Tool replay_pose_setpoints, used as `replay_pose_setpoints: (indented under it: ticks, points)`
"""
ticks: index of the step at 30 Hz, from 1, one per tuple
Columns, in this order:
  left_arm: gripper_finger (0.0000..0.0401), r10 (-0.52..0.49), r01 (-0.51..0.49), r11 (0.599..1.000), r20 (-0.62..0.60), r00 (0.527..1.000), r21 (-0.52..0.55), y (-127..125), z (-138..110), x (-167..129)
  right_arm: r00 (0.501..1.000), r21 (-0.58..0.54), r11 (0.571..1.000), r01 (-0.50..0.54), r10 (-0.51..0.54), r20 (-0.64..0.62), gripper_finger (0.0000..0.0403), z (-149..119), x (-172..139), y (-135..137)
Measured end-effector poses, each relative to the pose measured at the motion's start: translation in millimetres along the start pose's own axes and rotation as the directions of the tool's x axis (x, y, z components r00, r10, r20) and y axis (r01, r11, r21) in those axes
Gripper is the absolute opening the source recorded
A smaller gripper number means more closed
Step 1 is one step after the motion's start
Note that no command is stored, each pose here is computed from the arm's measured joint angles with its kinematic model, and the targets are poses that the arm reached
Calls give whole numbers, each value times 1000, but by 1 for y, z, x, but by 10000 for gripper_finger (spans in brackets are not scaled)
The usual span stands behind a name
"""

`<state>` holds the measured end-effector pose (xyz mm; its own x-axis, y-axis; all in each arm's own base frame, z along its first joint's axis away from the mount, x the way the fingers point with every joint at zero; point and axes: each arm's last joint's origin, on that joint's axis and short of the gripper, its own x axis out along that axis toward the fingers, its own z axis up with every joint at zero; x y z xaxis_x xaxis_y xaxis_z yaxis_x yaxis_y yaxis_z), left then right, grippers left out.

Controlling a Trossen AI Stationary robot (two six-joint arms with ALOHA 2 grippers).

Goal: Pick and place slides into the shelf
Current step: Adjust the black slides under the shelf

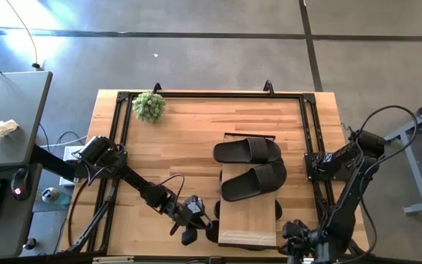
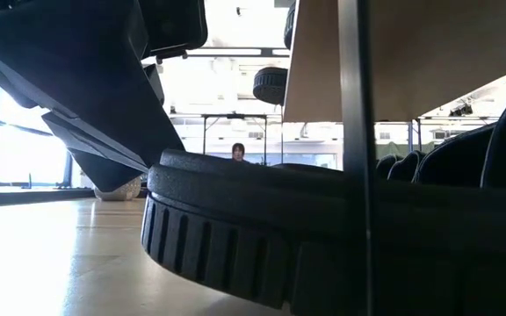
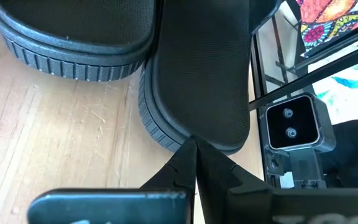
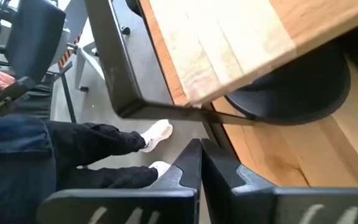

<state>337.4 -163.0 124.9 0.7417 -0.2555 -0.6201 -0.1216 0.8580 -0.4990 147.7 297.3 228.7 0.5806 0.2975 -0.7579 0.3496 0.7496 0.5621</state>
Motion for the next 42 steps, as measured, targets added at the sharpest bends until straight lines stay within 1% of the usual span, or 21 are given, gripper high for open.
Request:
replay_pose_setpoints:
  ticks: [7, 12, 30, 33, 35, 37, 42]
  points:
    - [0, 0, 0, 1000, 0, 1000, -1, 0, 0, 0, 1000, -5, 1000, 4, -4, 15, 0, 9, 4, 0]
    - [0, 1, -1, 1000, 0, 1000, -23, 0, 0, 0, 1000, -17, 1000, 4, -4, 10, 0, 13, 5, 1]
    - [0, 9, -9, 1000, 19, 1000, -27, 0, 1, 0, 1000, -22, 1000, 7, -6, 16, 0, 14, 6, 0]
    - [0, 19, -19, 999, 11, 1000, -33, 2, -3, 8, 1000, -23, 1000, 8, -7, 16, 0, 14, 5, 0]
    - [0, 8, -8, 1000, -4, 1000, -28, 0, -3, 15, 1000, -24, 1000, 9, -9, 12, 0, 14, 5, 0]
    - [0, 2, -2, 1000, -36, 999, -1, -1, -4, 21, 1000, -26, 1000, 10, -10, 5, 0, 13, 4, 0]
    - [0, 29, -27, 999, -42, 999, 33, -1, -3, 22, 1000, -19, 1000, 12, -12, 5, 0, 13, 4, 0]
